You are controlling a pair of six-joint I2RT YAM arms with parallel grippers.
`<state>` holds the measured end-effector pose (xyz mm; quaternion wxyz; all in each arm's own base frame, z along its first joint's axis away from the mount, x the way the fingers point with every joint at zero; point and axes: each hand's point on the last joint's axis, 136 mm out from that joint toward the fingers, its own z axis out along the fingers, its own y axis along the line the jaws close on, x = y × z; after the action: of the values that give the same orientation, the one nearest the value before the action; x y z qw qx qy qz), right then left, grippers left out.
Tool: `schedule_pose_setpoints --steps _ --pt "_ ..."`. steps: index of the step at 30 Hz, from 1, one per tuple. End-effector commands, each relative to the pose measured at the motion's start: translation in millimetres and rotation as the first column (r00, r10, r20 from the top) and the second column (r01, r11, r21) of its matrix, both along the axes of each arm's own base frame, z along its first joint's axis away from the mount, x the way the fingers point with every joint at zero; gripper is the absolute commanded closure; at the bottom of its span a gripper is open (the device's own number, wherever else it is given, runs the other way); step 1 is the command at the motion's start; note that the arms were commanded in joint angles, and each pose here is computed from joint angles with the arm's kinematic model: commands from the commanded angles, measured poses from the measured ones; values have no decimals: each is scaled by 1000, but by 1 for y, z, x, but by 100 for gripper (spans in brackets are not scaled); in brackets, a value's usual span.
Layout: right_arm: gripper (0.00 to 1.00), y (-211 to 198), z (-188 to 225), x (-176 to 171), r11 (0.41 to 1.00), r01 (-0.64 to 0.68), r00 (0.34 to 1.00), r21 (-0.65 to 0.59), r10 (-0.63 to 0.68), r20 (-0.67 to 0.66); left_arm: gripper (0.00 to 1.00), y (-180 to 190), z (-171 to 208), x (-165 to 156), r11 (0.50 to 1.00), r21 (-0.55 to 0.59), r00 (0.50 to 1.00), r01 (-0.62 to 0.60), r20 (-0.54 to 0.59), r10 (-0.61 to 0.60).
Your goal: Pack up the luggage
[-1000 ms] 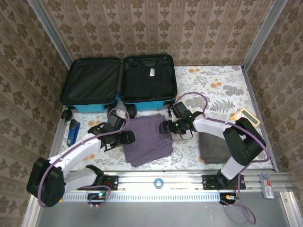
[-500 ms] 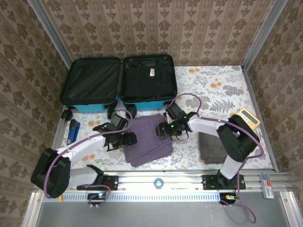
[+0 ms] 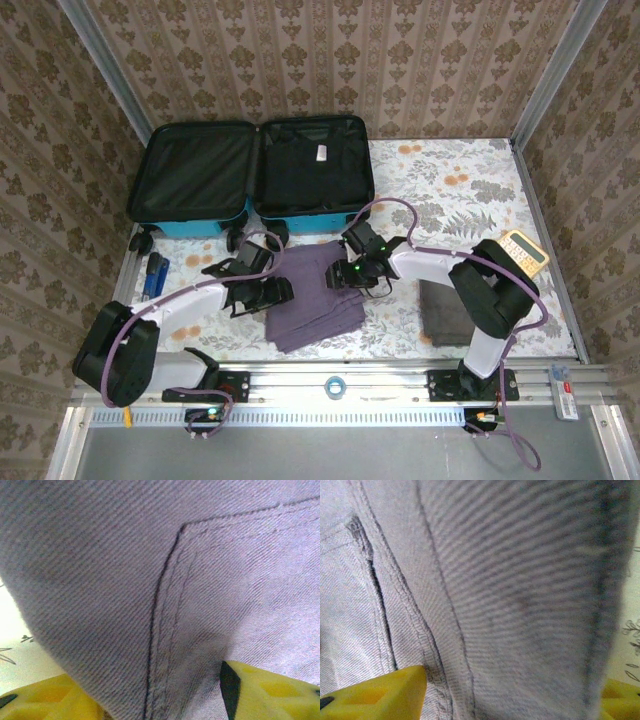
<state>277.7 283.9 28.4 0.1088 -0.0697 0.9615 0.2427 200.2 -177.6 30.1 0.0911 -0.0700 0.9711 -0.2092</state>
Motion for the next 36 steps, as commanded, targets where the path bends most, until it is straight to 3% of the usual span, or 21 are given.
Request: schedule_pose_setpoints --steps 1,4,8,10,19,25,36 --pt "49 24 1 -8 997 -54 998 61 56 -27 42 -7 -1 0 1000 -22 1000 13 -5 -13" --pt "69 23 0 -8 997 -53 998 56 54 -27 56 -6 -1 0 1000 -17 1000 14 -7 -14" --pt "93 23 1 -8 997 -55 998 59 57 -23 83 -8 0 0 1000 -23 1000 16 -5 -16" --pt "100 23 6 -7 996 -60 998 62 61 -9 98 -10 2 2 999 -37 1000 18 2 -18" --pt "100 13 48 -3 995 -81 992 56 75 101 100 -28 45 14 992 -98 993 81 90 -72" --pt "100 13 97 8 989 -59 991 136 41 131 100 -32 85 27 984 -114 972 137 205 -112" --pt "100 -3 179 45 974 -40 963 223 -22 270 100 -47 167 80 968 -119 909 220 386 -159"
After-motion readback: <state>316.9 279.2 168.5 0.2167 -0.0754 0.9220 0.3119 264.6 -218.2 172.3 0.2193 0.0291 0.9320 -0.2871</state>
